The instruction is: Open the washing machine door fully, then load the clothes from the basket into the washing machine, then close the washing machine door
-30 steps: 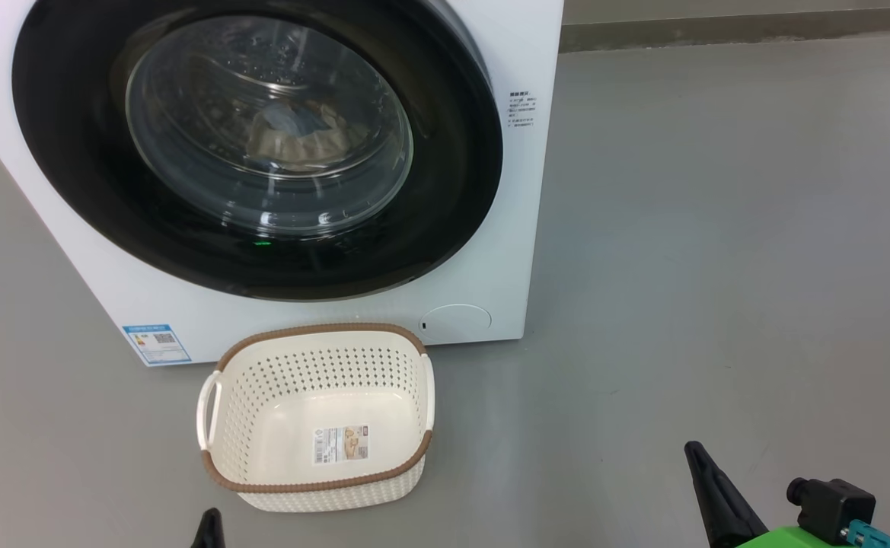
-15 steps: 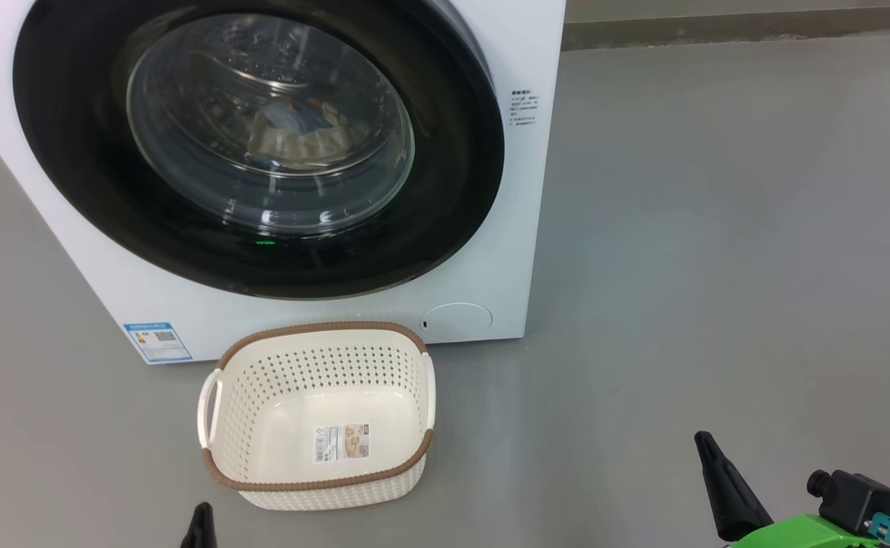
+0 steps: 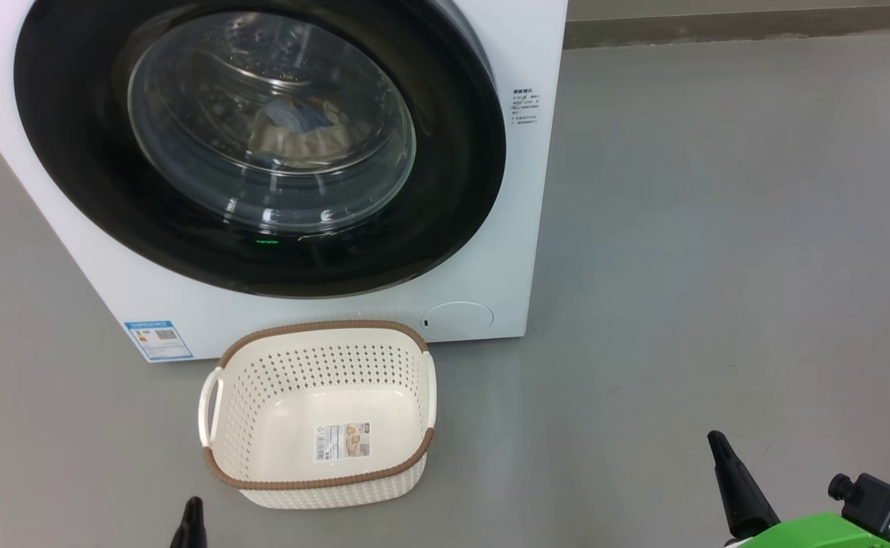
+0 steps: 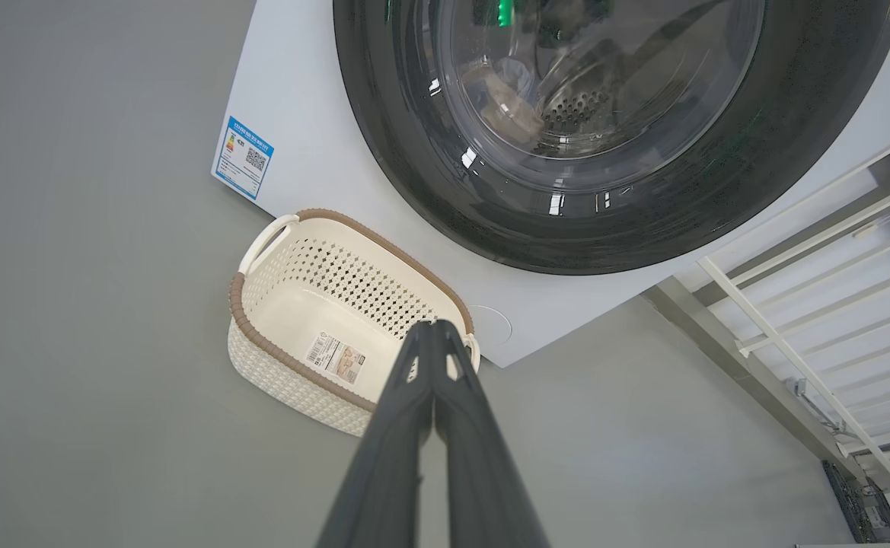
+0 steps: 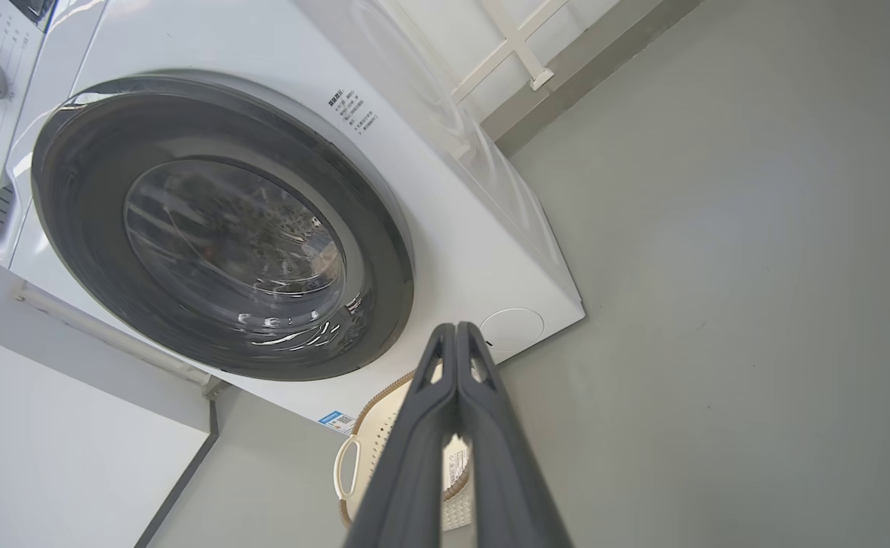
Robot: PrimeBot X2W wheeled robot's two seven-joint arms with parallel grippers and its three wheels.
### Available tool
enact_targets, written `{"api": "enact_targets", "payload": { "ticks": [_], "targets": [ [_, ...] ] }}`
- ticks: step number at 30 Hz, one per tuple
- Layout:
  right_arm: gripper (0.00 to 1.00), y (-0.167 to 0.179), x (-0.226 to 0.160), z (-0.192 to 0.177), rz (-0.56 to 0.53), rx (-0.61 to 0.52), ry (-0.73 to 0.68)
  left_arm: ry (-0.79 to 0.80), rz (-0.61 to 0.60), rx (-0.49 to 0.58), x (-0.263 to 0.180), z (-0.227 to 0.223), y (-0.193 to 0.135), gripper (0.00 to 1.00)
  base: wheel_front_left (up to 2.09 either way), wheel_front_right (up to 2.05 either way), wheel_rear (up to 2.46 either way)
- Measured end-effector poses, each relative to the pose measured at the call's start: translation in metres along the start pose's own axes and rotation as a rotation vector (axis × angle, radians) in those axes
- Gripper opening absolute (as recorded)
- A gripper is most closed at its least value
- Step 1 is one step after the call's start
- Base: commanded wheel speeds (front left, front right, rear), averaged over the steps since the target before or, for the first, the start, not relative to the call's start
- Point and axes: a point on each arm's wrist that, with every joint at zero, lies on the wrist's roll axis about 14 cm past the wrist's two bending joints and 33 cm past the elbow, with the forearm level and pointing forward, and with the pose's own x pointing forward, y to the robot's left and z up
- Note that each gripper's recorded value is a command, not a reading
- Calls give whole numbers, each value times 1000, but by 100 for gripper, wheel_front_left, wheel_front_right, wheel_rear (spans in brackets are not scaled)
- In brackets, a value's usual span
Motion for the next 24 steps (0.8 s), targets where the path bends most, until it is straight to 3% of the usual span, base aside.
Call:
{"api": "enact_targets", "payload": {
  "ticks": [24],
  "targets": [
    [0,-2,9,9,-12,269,-18,1,-32,-274,10,13,-3,0,0,0,0]
  ]
}}
